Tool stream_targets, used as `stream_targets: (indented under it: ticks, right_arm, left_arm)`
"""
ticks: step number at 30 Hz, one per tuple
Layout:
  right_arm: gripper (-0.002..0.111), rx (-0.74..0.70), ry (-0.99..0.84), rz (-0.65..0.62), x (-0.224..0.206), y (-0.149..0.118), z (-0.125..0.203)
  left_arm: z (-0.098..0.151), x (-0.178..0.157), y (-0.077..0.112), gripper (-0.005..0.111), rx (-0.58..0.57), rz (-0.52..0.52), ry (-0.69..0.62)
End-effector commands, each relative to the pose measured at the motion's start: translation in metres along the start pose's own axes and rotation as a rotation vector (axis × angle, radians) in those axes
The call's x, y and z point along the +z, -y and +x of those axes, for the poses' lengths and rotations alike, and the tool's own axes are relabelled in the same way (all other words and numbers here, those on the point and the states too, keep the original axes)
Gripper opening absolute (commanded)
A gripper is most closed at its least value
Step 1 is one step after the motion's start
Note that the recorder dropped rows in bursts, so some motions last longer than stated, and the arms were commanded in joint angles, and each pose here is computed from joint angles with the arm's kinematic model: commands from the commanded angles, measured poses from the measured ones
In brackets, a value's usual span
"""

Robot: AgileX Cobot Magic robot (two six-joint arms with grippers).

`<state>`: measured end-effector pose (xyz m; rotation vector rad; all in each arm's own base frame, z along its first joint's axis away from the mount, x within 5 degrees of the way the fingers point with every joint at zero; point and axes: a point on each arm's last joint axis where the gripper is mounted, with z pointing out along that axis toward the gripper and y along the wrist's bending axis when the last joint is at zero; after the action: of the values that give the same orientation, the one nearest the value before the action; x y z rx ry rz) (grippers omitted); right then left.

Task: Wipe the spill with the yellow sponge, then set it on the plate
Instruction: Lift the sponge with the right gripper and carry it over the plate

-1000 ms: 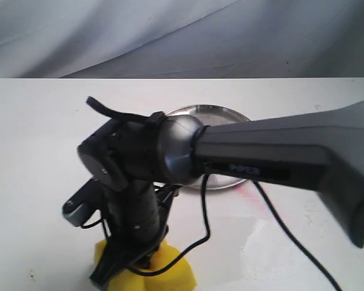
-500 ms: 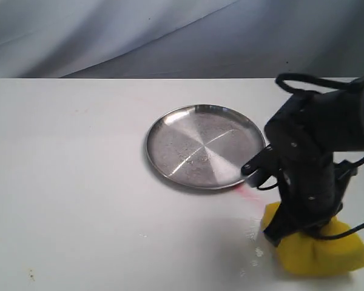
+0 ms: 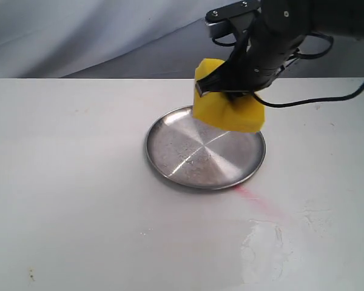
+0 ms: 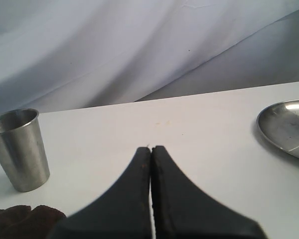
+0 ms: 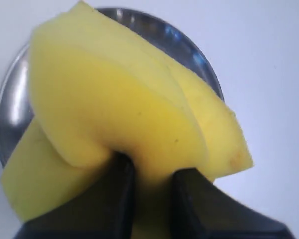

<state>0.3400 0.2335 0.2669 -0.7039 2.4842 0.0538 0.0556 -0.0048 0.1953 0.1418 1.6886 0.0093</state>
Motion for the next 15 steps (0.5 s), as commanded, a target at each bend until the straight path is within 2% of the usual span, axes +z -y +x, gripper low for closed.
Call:
stream_targets:
  ticks: [1,6,9,11,15]
  right_arm:
    - [0.0,0.036,0.069,-0.046,0.026,-0.006,-0.013]
    - [0.001,0.011,0.065,-0.04,0.058,-0.01,-0.011]
    - [0.011,0.001,0.039,-0.033,0.072,-0.01,-0.006]
    - [0.024,0.002,0.024,-0.035,0.078,-0.011,-0.004]
    - [0.06,0.004,0.017,-0.037,0.082,-0.012,-0.002]
  left_arm:
    - [0.001,0.0,0.0,0.0,0.001,0.005,0.006]
    - [0.001,0.0,0.0,0.0,0.001,0.005,0.006]
    - [0.001,0.0,0.0,0.0,0.001,0.005,0.006]
    - [0.001,0.0,0.0,0.0,0.001,0.005,0.006]
    - [0.001,0.0,0.0,0.0,0.001,0.005,0.006]
